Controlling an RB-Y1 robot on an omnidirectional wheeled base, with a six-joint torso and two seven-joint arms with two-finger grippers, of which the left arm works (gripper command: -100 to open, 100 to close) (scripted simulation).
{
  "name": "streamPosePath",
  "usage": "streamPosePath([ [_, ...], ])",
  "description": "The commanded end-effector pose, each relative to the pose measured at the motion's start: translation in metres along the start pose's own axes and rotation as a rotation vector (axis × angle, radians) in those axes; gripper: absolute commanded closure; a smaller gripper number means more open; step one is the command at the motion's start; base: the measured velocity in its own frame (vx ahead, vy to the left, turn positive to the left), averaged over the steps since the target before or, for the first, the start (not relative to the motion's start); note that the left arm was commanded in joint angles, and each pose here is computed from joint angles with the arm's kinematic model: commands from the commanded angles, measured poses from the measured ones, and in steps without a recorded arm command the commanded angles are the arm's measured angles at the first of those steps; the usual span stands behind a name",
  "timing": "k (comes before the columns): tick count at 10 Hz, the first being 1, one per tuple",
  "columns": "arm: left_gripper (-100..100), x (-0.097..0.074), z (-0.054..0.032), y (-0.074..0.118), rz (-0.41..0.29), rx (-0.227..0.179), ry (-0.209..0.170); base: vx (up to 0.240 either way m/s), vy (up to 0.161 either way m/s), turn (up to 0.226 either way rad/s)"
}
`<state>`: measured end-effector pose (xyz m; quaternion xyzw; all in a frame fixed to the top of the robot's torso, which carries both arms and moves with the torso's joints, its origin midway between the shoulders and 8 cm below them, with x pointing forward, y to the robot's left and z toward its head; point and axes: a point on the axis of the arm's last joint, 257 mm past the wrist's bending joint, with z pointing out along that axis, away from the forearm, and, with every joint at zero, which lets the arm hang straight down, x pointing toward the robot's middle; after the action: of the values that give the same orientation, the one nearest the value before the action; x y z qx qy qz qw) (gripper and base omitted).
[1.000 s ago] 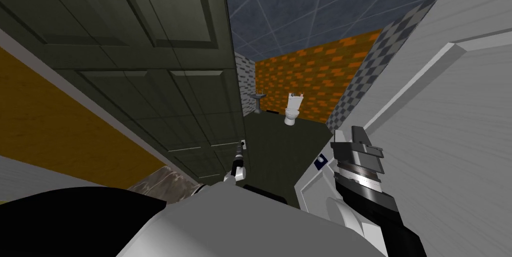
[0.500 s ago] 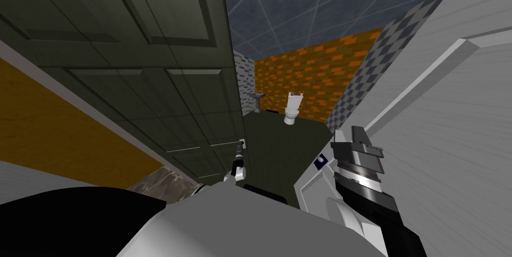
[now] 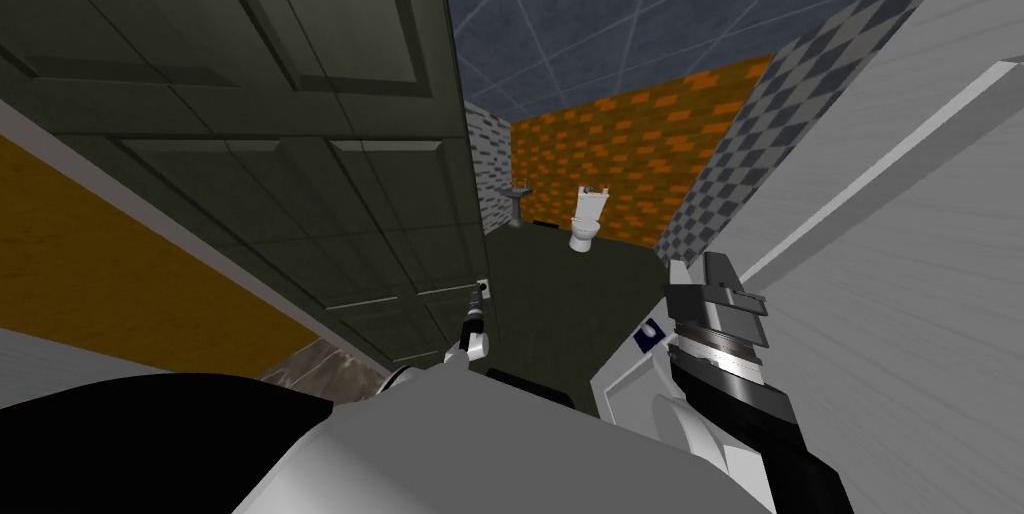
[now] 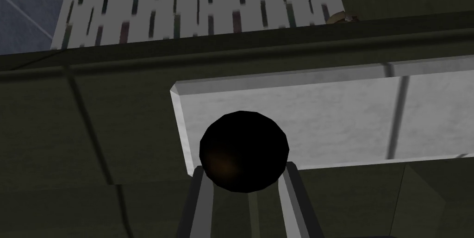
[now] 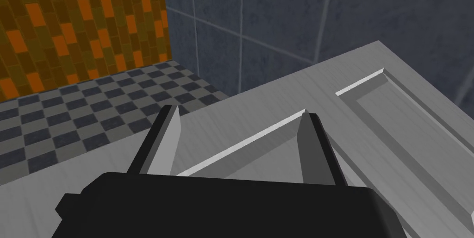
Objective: Push the door open
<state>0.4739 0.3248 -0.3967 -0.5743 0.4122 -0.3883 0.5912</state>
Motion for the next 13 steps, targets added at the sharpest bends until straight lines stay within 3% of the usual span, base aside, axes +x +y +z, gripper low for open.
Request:
streamPosePath([
  [1,100,-0.009,0.0044,-0.008,0.004,0.021,-0.016,0.126,0.000,0.020],
  [3,100,-0.030,0.0094,-0.009,0.006,0.022,-0.063,0.207,-0.004,0.075],
  [4,-100,-0.023,0.0080,-0.009,0.014,0.017,-0.043,0.047,0.027,0.103],
  [11,-100,0.007,0.0065,-0.011,0.011,0.024,-0.019,-0.122,0.005,0.068],
  [13,-100,0.026,0.0015,-0.010,-0.003,0.019,-0.007,-0.045,-0.019,0.053],
])
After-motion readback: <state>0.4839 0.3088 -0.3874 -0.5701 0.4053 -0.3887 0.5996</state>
